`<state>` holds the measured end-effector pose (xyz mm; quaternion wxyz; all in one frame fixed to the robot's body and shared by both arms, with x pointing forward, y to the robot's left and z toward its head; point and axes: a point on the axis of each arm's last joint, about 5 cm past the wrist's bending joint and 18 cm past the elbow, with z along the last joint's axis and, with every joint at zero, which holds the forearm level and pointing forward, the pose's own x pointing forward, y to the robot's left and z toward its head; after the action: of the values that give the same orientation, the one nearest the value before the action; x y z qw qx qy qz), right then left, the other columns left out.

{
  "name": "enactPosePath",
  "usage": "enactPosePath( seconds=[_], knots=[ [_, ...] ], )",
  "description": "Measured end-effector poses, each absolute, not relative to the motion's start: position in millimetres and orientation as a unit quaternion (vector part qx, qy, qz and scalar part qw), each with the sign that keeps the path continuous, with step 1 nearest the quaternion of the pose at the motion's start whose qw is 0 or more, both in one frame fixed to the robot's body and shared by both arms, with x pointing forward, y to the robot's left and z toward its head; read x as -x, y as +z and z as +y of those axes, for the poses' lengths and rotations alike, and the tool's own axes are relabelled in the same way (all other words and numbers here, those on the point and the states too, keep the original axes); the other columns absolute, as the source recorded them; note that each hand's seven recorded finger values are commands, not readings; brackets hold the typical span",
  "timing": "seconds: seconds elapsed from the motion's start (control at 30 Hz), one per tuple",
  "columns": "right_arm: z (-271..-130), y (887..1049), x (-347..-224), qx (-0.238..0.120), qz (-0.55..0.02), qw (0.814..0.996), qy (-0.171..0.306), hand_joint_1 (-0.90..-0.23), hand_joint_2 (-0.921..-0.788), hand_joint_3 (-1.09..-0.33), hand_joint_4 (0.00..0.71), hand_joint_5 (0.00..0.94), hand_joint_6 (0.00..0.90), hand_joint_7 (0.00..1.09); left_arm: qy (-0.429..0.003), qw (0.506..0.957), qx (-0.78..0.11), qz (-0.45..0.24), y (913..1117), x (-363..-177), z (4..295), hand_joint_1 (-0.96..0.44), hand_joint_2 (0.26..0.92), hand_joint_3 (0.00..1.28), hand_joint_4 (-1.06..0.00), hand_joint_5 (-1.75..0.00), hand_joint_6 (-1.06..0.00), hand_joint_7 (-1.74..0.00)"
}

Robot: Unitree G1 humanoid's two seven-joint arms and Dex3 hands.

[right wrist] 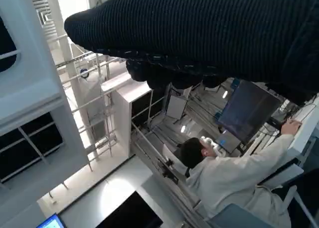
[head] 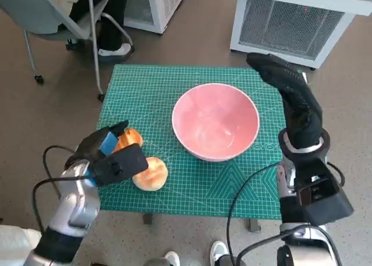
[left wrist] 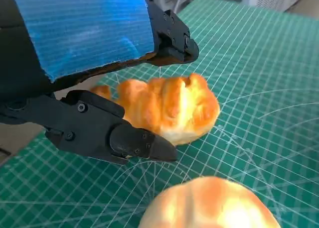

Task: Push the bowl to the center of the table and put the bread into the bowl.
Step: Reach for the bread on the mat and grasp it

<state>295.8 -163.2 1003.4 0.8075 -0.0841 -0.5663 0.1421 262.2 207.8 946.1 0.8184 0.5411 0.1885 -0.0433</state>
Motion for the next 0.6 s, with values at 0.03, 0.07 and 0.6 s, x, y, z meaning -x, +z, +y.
enactPosePath(
  seconds=[0.03,0.07,0.6],
  knots=[
    [-163.3,1003.2,-295.6,0.084,-0.567,0.807,0.141,-0.63,-0.921,-0.807,0.277,0.0,0.027,0.6,-0.043,0.818,-0.541,0.19,944.6,-263.2,208.3,-0.27,0.92,0.02,-0.6,-0.19,-0.52,-0.05],
    [-163.4,1002.8,-295.4,0.083,-0.567,0.807,0.14,-0.63,-0.921,-0.808,0.277,0.0,0.026,0.61,-0.042,0.817,-0.542,0.192,942.8,-264.4,208.9,-0.25,0.92,0.02,-0.6,-0.27,-0.55,-0.05],
    [-164.3,999.2,-294.2,0.086,-0.562,0.812,0.135,-0.621,-0.921,-0.816,0.276,0.0,0.016,0.62,-0.03,0.831,-0.541,0.124,948.1,-264.7,212.1,0.0,0.92,0.05,-0.69,-1.3,-0.69,-0.94]
  ],
)
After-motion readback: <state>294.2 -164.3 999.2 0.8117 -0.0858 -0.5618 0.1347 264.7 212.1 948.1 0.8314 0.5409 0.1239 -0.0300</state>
